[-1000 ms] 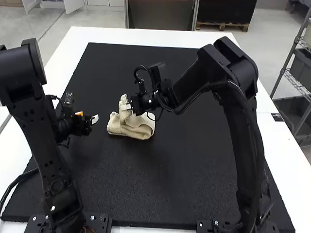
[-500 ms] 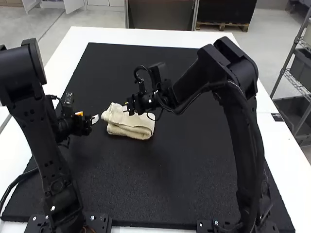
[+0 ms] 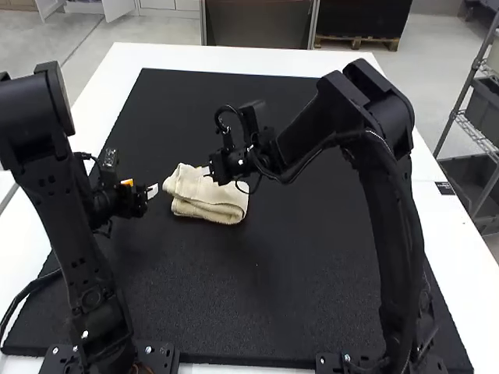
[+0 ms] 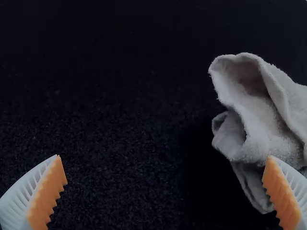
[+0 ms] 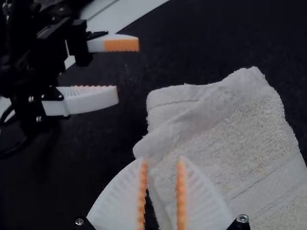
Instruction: Fold the towel.
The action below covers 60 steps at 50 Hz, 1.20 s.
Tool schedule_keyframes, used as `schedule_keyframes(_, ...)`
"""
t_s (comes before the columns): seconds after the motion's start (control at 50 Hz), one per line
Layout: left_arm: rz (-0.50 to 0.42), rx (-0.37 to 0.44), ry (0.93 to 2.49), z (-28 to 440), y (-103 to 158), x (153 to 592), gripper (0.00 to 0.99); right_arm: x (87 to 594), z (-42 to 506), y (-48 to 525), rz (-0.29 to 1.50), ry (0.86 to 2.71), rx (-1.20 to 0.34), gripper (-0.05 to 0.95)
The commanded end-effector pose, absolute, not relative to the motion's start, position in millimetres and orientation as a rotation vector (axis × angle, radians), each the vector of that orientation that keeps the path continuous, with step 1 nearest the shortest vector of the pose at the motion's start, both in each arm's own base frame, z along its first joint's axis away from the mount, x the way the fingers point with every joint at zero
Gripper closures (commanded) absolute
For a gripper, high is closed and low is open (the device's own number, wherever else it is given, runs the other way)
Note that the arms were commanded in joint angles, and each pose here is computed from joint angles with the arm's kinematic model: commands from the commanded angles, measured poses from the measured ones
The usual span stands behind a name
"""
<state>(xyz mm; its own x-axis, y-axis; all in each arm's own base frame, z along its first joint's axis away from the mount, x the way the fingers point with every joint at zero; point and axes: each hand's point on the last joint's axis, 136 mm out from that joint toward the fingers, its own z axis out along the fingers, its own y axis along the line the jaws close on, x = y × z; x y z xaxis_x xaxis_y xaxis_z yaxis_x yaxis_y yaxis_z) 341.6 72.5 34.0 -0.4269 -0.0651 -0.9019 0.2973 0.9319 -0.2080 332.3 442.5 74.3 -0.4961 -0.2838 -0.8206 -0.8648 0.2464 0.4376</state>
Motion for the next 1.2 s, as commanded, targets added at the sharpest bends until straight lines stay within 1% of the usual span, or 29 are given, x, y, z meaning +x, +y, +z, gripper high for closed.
schedule_keyframes(0.0, -0.405, 0.191, 1.94, 46, 72, 341, 0.038, 323, 85, 453, 1.303, 1.877, -1.075, 0.86)
schedule_keyframes(0.02, -0.406, 0.19, 1.941, 45, 72, 341, 0.038, 322, 86, 453, 1.31, 1.871, -1.078, 0.9)
schedule_keyframes(0.06, -0.409, 0.19, 1.941, 45, 71, 340, 0.038, 322, 86, 454, 1.315, 1.87, -1.073, 0.92)
schedule_keyframes(0.44, -0.409, 0.19, 1.941, 45, 71, 340, 0.038, 309, 80, 469, 1.35, 1.835, -1.115, 0.92)
schedule_keyframes(0.84, -0.412, 0.194, 1.939, 44, 69, 339, 0.038, 312, 74, 472, 1.357, 1.8, -1.117, 0.92)
schedule_keyframes(1.18, -0.41, 0.197, 1.935, 45, 69, 339, 0.038, 317, 56, 472, 1.358, 1.799, -1.101, 0.92)
